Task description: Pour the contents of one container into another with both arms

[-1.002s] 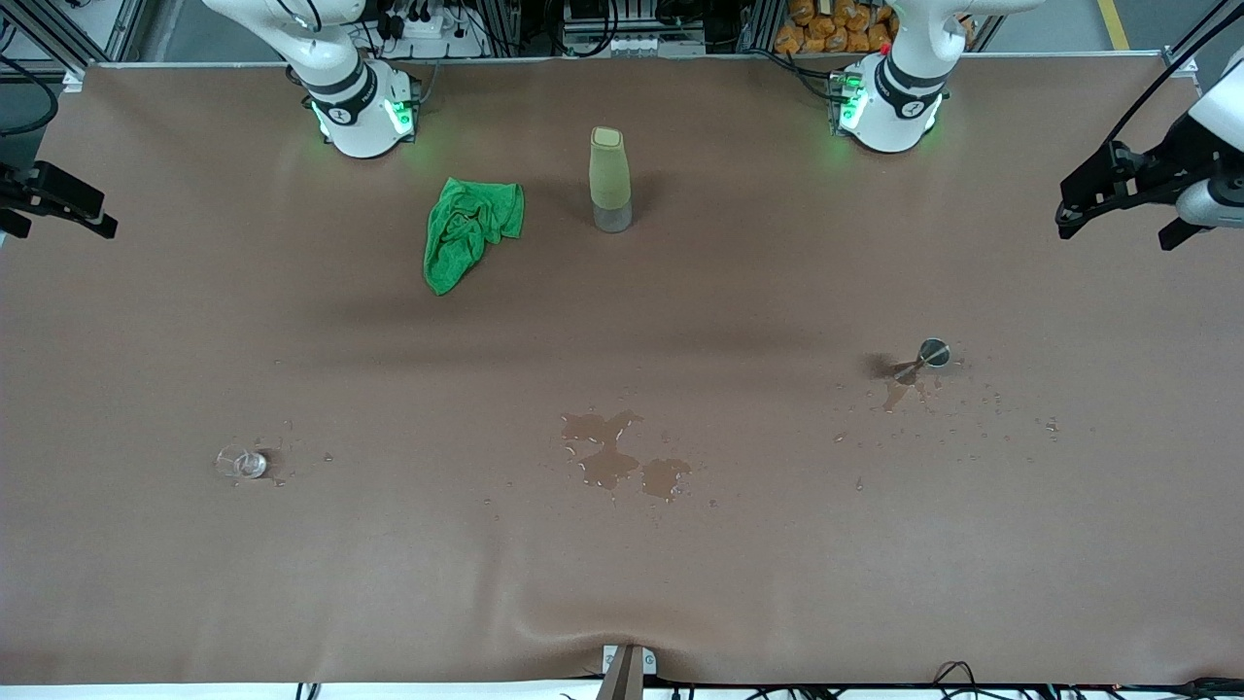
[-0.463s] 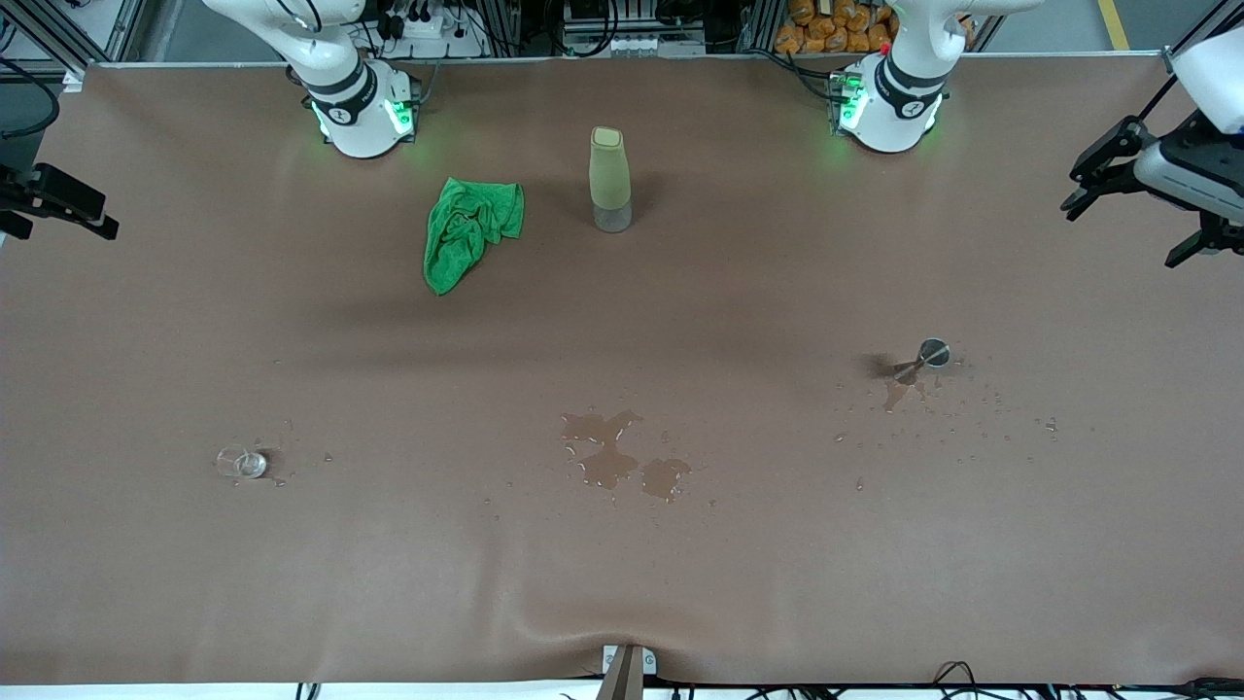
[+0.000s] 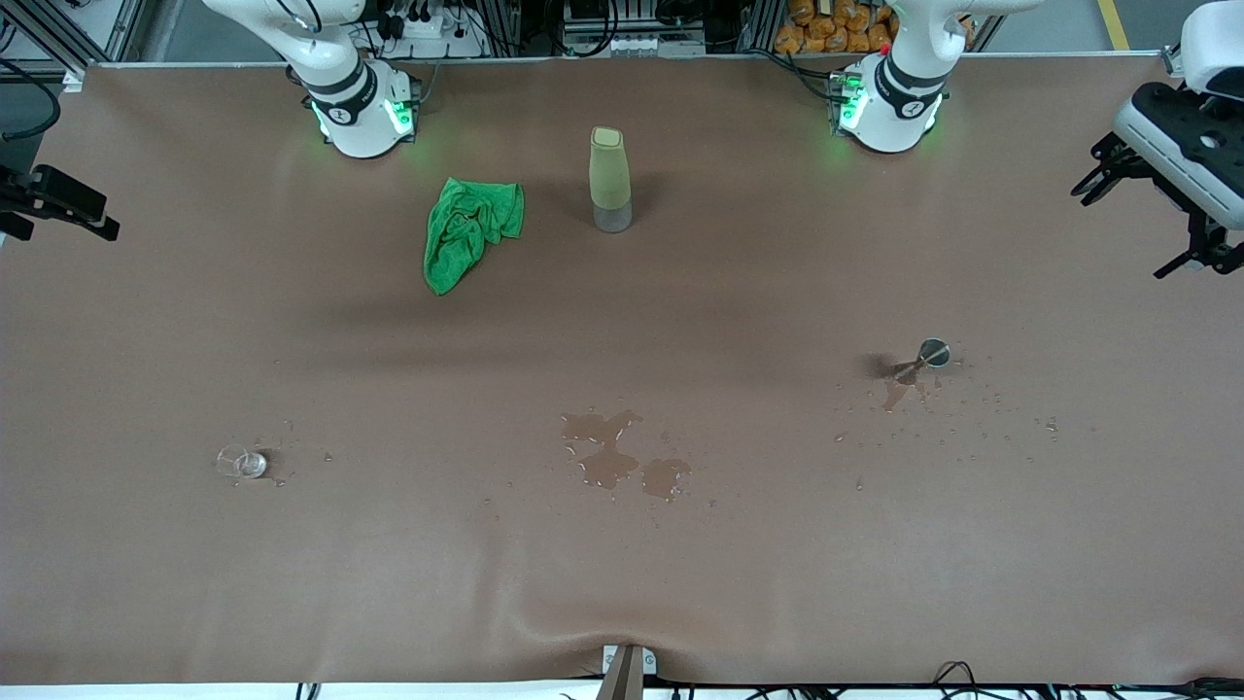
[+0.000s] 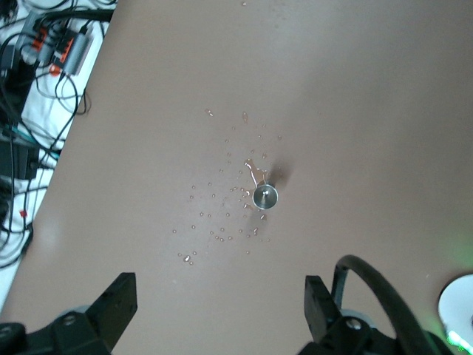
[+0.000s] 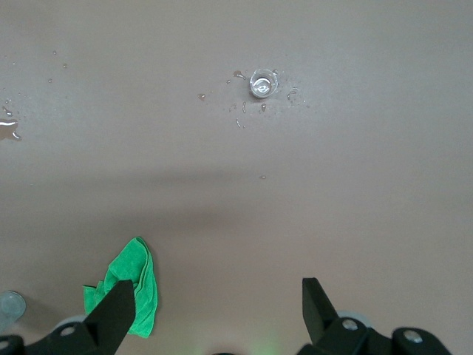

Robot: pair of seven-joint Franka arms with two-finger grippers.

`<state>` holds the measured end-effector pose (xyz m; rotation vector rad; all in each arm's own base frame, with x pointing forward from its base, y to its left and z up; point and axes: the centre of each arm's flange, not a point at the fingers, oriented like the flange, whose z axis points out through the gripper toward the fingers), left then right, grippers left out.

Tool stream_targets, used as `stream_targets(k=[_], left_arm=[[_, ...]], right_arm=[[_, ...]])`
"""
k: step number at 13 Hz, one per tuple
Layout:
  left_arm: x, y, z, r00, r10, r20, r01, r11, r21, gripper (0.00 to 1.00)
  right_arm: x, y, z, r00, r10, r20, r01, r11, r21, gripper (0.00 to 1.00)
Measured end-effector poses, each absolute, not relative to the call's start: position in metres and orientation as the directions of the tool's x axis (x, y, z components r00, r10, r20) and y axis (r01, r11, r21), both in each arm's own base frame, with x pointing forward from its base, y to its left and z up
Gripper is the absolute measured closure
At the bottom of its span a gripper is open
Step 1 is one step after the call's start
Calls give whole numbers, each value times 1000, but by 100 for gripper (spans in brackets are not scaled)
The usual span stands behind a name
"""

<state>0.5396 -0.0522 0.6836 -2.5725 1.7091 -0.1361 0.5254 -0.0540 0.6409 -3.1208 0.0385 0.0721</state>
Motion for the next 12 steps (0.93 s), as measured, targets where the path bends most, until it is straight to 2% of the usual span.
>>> stream_targets(k=[3, 6, 12], left_arm=[[540, -45, 684, 371, -921, 116, -924, -379, -54, 0], [540, 4, 678, 393, -890, 231, -916, -400, 21, 0], [535, 84, 639, 386, -839, 383, -921, -373, 111, 0]], right_arm=[[525, -54, 641, 999, -24, -47, -25, -1000, -19, 0], [526, -54, 641, 999, -24, -47, -25, -999, -19, 0], [526, -57, 640, 998, -31, -46, -33, -999, -29, 0]])
